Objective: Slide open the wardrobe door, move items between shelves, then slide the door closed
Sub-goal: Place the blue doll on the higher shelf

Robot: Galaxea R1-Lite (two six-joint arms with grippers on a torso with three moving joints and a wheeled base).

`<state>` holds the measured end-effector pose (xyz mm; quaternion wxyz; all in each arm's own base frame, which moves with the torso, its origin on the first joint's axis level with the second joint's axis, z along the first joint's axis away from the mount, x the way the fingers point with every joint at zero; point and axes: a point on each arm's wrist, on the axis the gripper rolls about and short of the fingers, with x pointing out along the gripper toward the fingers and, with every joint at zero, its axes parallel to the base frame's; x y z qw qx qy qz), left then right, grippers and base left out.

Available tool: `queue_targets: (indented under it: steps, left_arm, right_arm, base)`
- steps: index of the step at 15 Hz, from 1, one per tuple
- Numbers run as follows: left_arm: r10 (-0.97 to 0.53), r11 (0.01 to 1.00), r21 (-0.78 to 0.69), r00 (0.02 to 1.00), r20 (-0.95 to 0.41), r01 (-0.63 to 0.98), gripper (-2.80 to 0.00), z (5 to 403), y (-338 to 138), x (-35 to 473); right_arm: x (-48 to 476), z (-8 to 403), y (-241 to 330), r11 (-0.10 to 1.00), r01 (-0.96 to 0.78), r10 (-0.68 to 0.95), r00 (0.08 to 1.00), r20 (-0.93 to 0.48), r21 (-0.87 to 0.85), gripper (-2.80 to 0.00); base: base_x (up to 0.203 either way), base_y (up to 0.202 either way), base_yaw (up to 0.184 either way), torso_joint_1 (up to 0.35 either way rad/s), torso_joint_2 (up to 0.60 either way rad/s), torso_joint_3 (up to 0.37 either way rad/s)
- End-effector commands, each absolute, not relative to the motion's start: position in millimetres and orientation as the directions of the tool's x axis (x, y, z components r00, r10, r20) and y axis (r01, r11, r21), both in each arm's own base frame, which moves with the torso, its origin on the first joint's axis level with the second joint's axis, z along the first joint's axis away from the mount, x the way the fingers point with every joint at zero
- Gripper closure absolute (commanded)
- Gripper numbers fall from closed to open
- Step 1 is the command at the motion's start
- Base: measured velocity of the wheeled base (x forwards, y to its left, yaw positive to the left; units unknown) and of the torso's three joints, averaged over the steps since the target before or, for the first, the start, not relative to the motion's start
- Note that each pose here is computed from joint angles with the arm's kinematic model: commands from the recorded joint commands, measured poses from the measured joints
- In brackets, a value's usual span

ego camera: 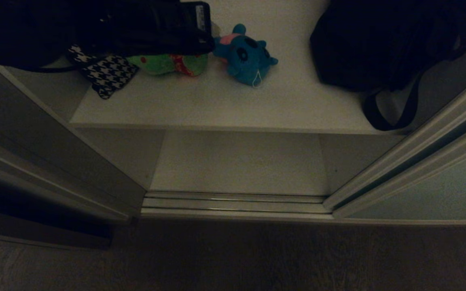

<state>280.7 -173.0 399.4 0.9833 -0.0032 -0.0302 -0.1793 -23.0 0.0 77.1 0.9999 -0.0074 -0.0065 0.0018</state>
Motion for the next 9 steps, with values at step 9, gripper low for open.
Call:
queue_targets:
  steps: [9]
  left_arm:
    - [-0.189,0.98,0.037,0.977,-0.098,0.194,0.0,405.5,-48.7,129.8]
  right_arm:
    - [-23.0,77.0,0.0,1.0,-0.004,0.005,1.0,0.014,-0.015,0.0]
  base:
    - [0.0,0.0,0.0,0.0,0.0,0.0]
